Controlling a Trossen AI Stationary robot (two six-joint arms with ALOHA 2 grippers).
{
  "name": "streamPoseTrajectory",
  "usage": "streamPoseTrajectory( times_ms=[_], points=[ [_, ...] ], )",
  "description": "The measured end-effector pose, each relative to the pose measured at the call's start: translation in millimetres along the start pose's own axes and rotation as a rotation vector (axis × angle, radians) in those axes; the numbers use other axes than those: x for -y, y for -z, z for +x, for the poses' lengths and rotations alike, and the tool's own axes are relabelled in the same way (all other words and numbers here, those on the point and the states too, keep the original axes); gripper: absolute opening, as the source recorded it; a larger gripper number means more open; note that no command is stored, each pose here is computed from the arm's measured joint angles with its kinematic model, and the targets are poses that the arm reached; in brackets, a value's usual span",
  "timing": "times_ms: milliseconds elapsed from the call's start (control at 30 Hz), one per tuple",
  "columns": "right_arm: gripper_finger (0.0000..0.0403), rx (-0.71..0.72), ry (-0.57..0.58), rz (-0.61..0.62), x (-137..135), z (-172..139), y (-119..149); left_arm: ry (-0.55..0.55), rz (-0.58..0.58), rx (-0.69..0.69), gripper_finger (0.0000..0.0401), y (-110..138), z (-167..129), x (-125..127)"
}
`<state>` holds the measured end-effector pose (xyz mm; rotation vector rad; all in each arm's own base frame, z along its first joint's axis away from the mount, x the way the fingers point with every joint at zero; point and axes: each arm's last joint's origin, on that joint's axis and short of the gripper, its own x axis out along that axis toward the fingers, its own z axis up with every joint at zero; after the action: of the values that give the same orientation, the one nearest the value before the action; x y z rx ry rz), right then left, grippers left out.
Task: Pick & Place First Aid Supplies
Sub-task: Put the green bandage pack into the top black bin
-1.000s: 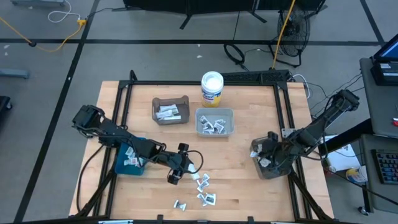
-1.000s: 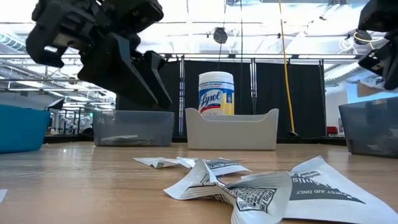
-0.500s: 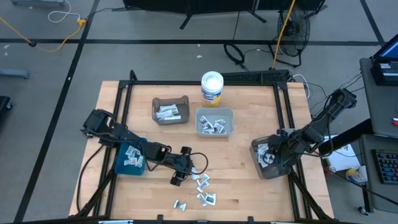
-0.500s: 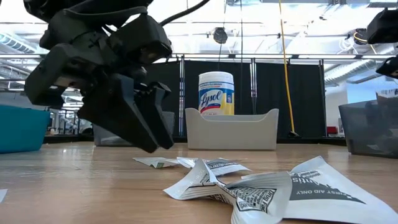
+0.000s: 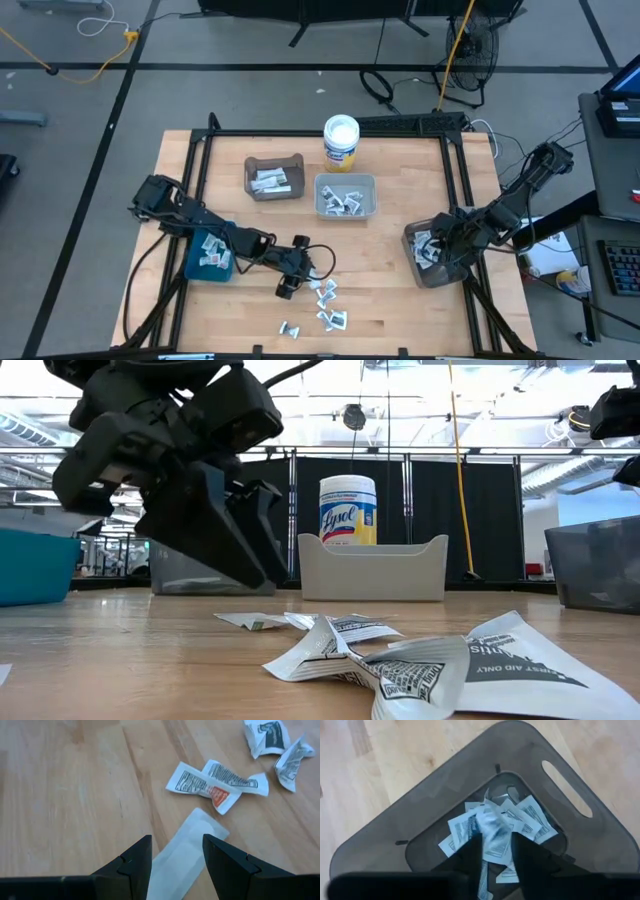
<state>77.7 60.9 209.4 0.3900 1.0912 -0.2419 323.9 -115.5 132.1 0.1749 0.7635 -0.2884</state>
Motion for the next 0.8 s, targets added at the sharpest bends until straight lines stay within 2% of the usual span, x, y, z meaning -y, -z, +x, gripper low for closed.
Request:
streamPoseTrajectory(
  times_ms=[167, 333, 533, 667, 800],
  points=[
    [0.0152, 0.001, -0.005, -0.013, -0.5, 0.0, -0.2, 0.001, 0.001, -0.016, 0.0182, 1.6, 0.0, 0.1],
    [0.0173, 0.056, -0.02, -0.097, -3.6, -0.1, -3.0, 0.006, 0.083, -0.059, 0.0182, 1.0, -0.7, 1.1],
    [0.0168, 0.269, -0.113, -0.289, -20.0, -3.7, -15.3, 0.001, 0.14, -0.199, 0.0182, -14.9, -6.0, 0.7],
    [0.0165, 0.438, -0.205, -0.416, -35.4, -10.8, -26.0, -0.024, 0.213, -0.179, 0.0182, -29.9, -9.0, 2.3],
    [0.0166, 0.585, -0.317, -0.517, -49.3, -19.7, -34.8, 0.018, 0.235, -0.201, 0.0182, -28.2, -9.5, -0.7]
  ],
)
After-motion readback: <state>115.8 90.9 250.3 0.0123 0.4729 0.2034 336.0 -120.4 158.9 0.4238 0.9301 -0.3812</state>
